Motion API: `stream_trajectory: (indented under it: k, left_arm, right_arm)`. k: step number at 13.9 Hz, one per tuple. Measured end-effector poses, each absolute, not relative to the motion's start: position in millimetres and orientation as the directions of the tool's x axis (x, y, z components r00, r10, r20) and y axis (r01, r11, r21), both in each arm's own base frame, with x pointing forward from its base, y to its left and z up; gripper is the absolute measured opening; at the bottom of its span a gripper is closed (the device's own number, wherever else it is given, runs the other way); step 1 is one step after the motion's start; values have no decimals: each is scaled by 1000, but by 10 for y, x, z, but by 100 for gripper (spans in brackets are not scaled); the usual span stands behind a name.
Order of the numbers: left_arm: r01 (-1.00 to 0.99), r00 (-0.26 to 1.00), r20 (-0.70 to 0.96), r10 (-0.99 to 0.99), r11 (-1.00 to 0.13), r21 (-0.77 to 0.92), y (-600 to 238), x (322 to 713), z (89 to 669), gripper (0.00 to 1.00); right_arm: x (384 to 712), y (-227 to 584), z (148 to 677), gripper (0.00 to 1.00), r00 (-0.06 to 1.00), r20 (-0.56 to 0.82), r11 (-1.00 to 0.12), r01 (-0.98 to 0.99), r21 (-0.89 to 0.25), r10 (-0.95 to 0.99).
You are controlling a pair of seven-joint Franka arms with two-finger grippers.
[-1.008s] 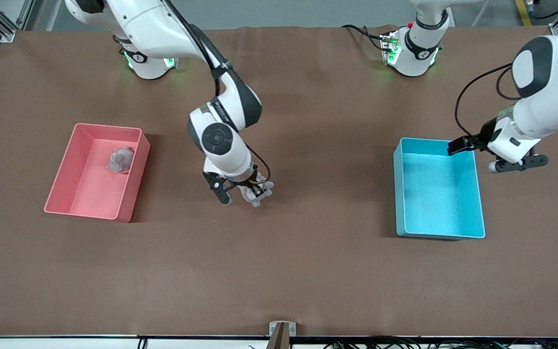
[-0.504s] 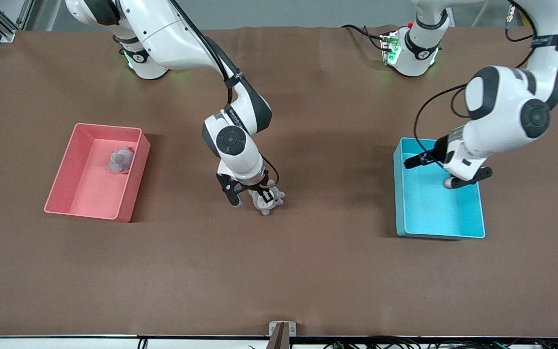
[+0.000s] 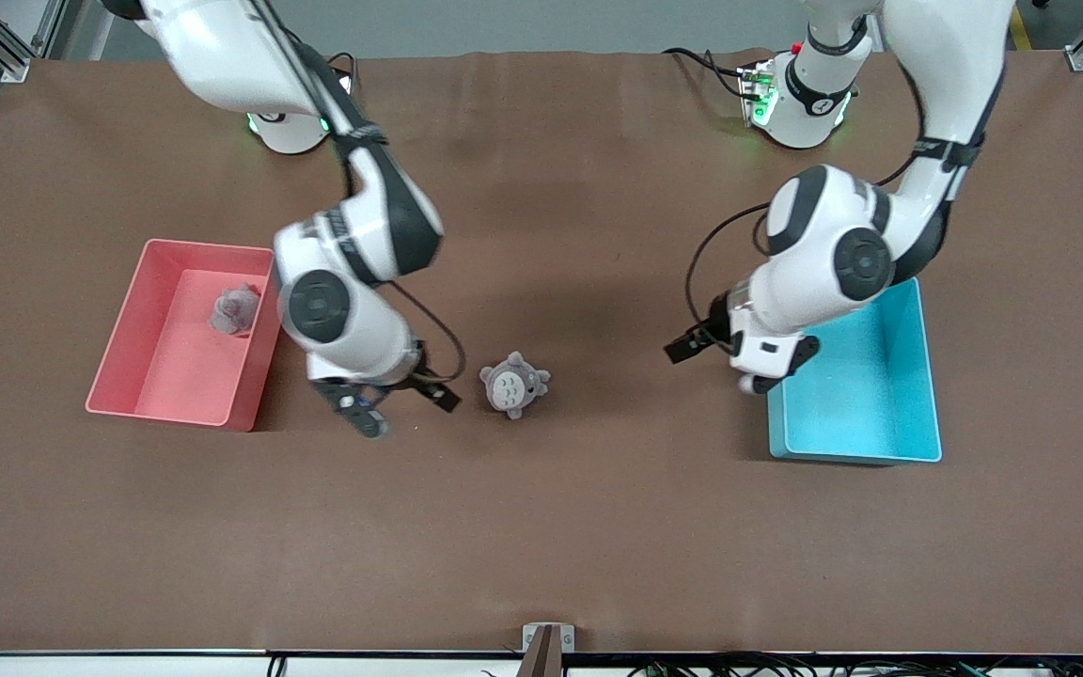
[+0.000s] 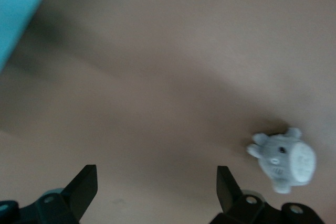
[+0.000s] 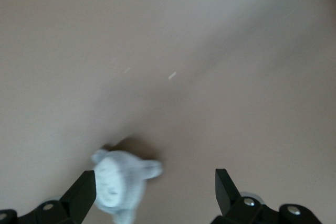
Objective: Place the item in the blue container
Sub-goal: 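Pass the cat plush from the right gripper to the left gripper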
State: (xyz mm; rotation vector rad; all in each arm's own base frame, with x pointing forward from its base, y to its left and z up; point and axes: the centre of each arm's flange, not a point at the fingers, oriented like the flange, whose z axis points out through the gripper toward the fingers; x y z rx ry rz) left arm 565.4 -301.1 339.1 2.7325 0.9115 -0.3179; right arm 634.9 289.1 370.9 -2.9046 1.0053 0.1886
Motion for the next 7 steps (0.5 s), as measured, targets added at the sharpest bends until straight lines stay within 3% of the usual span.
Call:
stream_trajectory:
  k: [3,7]
  left_arm:
    - [721,682,-337,650,-676,155,-3852,5694,3241,100]
    - [843,537,-375,755,-483,235,-4527,5675,2835,100]
  right_arm:
    - [6425,1736,4105,100,850,-173,-861,-508,-17,-498]
    - [6182,551,4009,100,912,-164,-926,-376,25,-375]
